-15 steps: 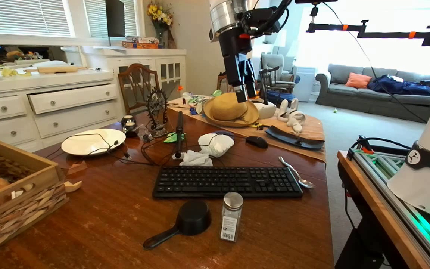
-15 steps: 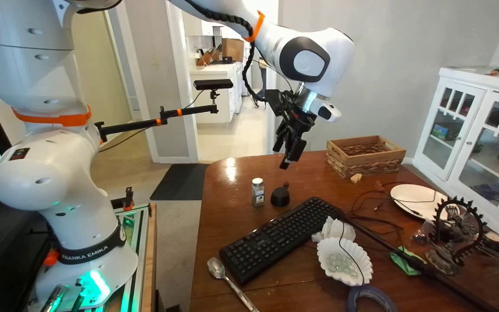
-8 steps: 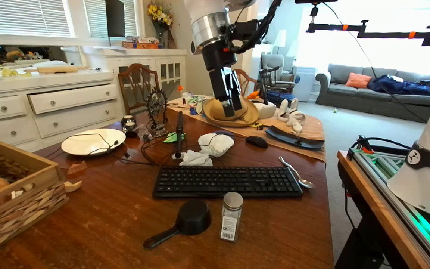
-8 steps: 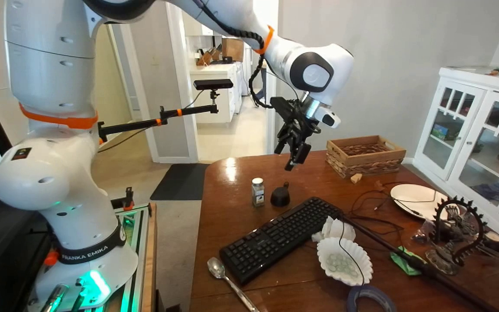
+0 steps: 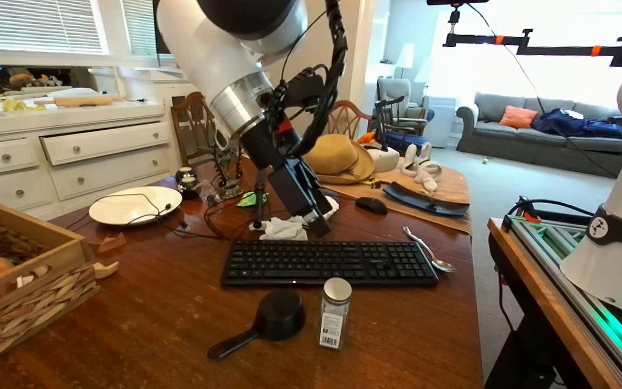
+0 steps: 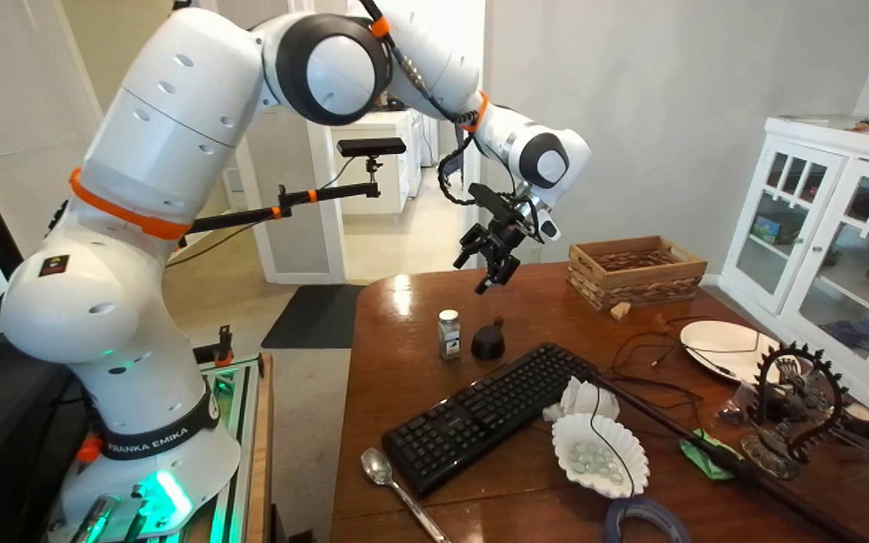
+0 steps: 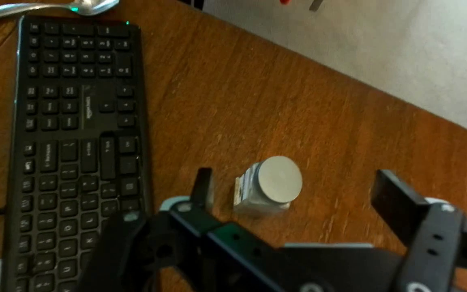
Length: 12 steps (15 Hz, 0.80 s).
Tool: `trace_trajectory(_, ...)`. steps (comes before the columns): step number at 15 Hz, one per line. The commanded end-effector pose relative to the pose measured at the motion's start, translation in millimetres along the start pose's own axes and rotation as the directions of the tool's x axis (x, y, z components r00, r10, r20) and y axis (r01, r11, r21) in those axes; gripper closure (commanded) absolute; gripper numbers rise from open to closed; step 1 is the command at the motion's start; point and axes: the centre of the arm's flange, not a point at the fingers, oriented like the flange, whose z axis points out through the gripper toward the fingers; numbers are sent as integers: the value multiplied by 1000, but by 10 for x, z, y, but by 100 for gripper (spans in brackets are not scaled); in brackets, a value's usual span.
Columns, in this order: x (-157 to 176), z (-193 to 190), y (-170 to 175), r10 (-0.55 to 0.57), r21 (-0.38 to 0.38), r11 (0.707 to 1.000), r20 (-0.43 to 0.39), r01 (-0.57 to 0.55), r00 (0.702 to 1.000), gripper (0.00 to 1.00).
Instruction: Pick up the lid from the bottle and put it on the table
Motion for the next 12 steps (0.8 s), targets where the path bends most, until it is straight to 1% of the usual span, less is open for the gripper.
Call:
trace_trajectory(1,364,-76,-221,-2,-23,1000,195,6,981,0)
trace_trajectory(3,367,-2,-234,52,-42,998,290,-42,955,0)
trace_trajectory(5,314,64,-189,142,-67,990,367,-127,919,0)
trace_trajectory(6,312,89,-150,176,-82,984,409,-156,895,0)
trace_trajectory(8,313,135,-45,219,-101,976,461,-194,860,0)
trace_trajectory(9,274,137,11,191,-95,982,473,-165,860,0)
trace_trajectory(10,223,112,72,185,-90,983,470,-161,863,0)
trace_trajectory(11,86,263,31,193,-99,981,450,-166,872,0)
trace_trajectory(12,92,249,63,195,-98,981,454,-169,870,0)
